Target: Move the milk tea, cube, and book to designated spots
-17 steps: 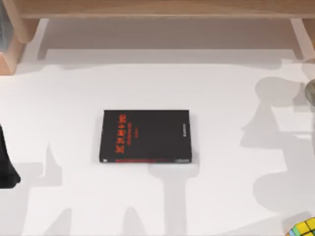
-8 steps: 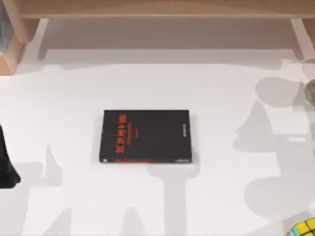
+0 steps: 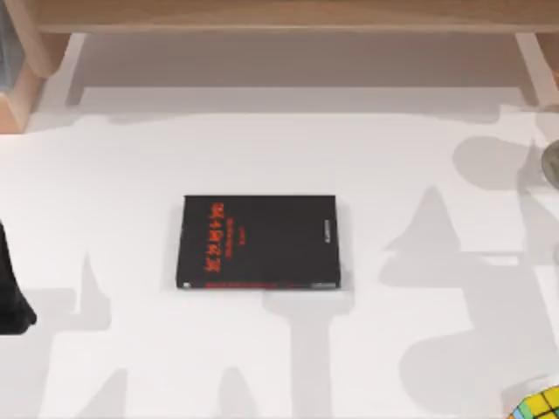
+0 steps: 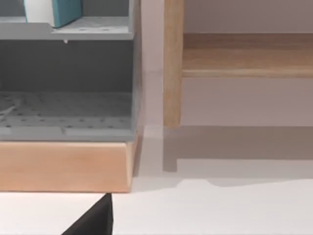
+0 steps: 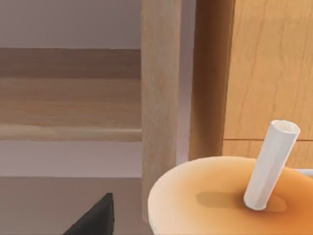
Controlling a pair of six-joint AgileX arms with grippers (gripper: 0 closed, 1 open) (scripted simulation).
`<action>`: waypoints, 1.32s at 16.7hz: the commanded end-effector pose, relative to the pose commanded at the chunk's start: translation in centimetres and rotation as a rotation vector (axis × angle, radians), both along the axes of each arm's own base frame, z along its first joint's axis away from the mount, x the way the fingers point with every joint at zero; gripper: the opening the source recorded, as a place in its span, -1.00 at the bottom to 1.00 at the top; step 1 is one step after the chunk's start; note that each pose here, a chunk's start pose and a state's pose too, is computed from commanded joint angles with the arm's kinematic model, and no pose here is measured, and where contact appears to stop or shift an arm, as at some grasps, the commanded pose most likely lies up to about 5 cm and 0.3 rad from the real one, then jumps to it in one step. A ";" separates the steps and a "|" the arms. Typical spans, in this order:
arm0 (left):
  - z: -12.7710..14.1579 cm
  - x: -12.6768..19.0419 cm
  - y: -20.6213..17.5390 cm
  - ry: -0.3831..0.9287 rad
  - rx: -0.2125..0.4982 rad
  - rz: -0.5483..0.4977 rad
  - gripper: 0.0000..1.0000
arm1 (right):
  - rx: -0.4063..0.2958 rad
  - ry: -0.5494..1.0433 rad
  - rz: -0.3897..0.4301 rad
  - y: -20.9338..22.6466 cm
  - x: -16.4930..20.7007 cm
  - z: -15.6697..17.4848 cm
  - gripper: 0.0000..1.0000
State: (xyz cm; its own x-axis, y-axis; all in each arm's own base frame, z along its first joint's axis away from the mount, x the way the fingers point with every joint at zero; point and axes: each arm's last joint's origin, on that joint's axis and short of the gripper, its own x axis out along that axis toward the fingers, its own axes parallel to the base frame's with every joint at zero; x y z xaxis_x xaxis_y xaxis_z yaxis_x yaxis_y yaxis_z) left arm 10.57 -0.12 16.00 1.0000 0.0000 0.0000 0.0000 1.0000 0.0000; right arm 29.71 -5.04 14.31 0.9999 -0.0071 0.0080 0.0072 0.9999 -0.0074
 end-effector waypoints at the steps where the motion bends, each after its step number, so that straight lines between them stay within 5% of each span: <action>1: 0.0 0.0 0.0 0.000 0.000 0.000 1.00 | 0.000 0.000 0.000 0.0 0.0 0.0 1.00; 12: 0.0 0.0 0.0 0.000 0.000 0.000 1.00 | -0.028 0.075 -0.064 0.9 1.5 6.1 1.00; 16: 0.0 0.0 0.0 0.000 0.000 0.000 1.00 | -0.040 0.332 -0.036 3.2 0.5 7.7 1.00; 22: 0.0 0.0 0.0 0.000 0.000 0.000 1.00 | -0.103 0.948 0.103 7.8 -4.8 6.3 1.00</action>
